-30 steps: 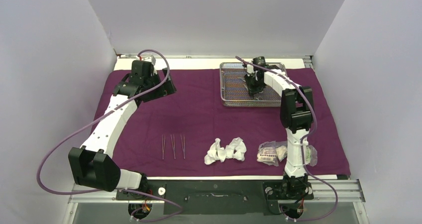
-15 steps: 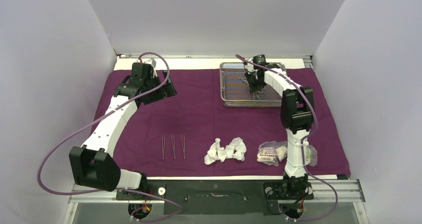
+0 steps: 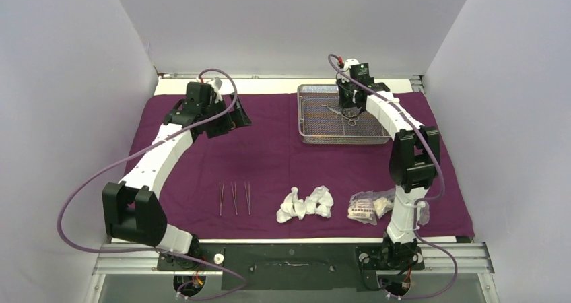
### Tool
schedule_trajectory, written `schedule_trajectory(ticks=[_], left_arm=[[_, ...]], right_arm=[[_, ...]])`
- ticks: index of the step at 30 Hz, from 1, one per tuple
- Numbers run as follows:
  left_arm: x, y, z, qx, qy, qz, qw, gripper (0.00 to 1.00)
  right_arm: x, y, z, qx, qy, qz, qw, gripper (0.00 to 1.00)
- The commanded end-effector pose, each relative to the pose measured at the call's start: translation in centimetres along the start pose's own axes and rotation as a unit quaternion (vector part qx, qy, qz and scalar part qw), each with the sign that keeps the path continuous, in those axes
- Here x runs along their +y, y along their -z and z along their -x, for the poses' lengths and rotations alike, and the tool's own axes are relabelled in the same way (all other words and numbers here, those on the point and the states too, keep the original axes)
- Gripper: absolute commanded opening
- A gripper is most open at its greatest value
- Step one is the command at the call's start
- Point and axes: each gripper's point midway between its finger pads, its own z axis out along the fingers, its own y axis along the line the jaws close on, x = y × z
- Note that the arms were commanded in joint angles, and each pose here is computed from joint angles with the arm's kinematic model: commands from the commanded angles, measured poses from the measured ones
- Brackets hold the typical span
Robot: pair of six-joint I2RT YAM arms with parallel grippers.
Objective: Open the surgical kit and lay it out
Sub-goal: Pick up the medical item from the container, then place the medical item in the surgical kit.
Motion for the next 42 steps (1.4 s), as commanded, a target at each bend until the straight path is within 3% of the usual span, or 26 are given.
schedule_trajectory(ticks=[1,5,9,16,21,25,33,42], left_arm=[[-5.5,-1.1,1.8,-0.013,-0.005,-0.104,0.994,1.0],[-7.7,-2.5,1.4,-0.002,-0.001,-0.134,0.991,0.94],[-6.7,-3.0,1.2,-0.004,0.006,-0.101,0.995,0.91],[0.0,-1.4,1.4,-0.043,0.034,0.058,0.997,0.9],[5.9,1.4,0.7,-0.067,0.071,0.173,0.98,0.9],[9.3,4.0,-0.4,-0.079,0.089,0.222,0.968,0.9],[11.1,7.3,-1.7,-0.1,0.095,0.233,0.963,0.9],[11.1,7.9,-2.4,-0.096,0.088,0.22,0.967,0.91]], right_arm=[[1.0,3.3,4.7,-0.079,-0.073,0.009,0.994,0.05],[3.4,5.1,5.9,-0.099,-0.132,0.041,0.985,0.05],[6.9,6.7,6.4,-0.104,-0.179,0.055,0.977,0.05],[14.7,7.4,5.0,-0.087,-0.231,0.048,0.968,0.05],[20.3,6.7,2.9,-0.068,-0.217,0.029,0.973,0.05],[23.5,5.7,1.0,-0.057,-0.201,0.013,0.978,0.05],[25.9,1.7,-1.9,-0.036,-0.184,-0.022,0.982,0.05],[26.6,-2.2,-4.5,-0.004,-0.175,-0.031,0.984,0.05]])
